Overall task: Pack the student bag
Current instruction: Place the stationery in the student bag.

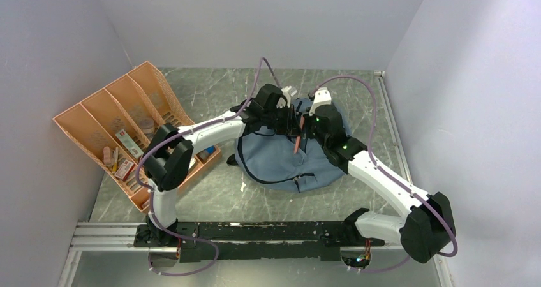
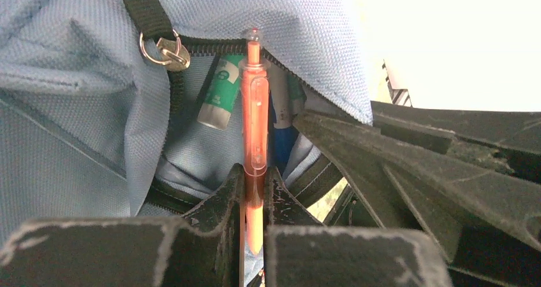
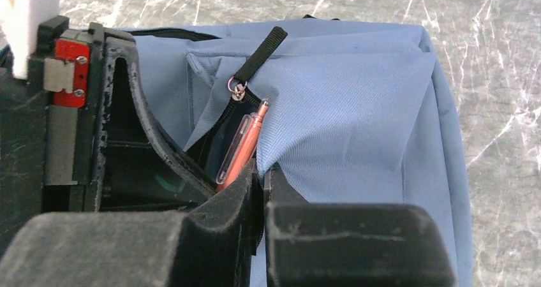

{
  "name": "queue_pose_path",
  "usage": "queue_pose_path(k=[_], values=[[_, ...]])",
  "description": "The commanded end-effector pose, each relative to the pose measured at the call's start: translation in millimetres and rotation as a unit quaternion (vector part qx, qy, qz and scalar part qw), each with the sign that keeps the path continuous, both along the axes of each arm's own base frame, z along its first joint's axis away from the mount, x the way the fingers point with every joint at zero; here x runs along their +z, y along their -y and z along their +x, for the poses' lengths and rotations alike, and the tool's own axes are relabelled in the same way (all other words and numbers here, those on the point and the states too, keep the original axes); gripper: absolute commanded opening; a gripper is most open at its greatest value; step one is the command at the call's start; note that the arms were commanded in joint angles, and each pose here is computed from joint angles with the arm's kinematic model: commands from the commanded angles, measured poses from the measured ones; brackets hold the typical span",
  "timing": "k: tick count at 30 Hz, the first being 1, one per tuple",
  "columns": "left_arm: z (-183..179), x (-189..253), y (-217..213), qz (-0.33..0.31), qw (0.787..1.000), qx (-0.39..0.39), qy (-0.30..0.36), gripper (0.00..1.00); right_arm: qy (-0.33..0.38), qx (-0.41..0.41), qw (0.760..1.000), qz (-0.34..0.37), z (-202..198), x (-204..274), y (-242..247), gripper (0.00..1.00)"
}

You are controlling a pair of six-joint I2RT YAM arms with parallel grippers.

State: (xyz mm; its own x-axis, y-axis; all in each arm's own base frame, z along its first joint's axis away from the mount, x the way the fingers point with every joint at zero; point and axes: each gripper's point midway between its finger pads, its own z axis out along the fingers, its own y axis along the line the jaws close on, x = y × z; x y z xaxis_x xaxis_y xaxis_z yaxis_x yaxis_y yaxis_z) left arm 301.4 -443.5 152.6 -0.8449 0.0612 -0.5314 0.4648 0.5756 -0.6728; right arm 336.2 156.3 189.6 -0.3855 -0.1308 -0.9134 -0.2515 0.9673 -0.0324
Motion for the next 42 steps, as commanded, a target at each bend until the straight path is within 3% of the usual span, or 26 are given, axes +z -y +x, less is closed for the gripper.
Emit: queue_pose_path(k=[1,14,34,42], values=[[2.4,9.7,11.4,-0.007,1.000,-0.023,0.006,0.05,0.075,0.032,0.995,0.055,6.1,46.8,-17.7,0.04],[-20.0,-2.5,-13.1,0.002,1.000,-0.019,-0.004,0.05,0.090,-0.046,0.993,0.057,9.7,49.3,8.6,0.04],[21.9,8.3,23.5,0.002,0.999,-0.041,0.023,0.05,0.095,0.071,0.989,0.085,-5.1,50.4,-27.7,0.06],[39.1,16.7,32.1,-0.053,0.998,-0.025,0.009,0.05,0.085,0.100,0.986,0.107,-11.6,44.2,-39.9,0.08]])
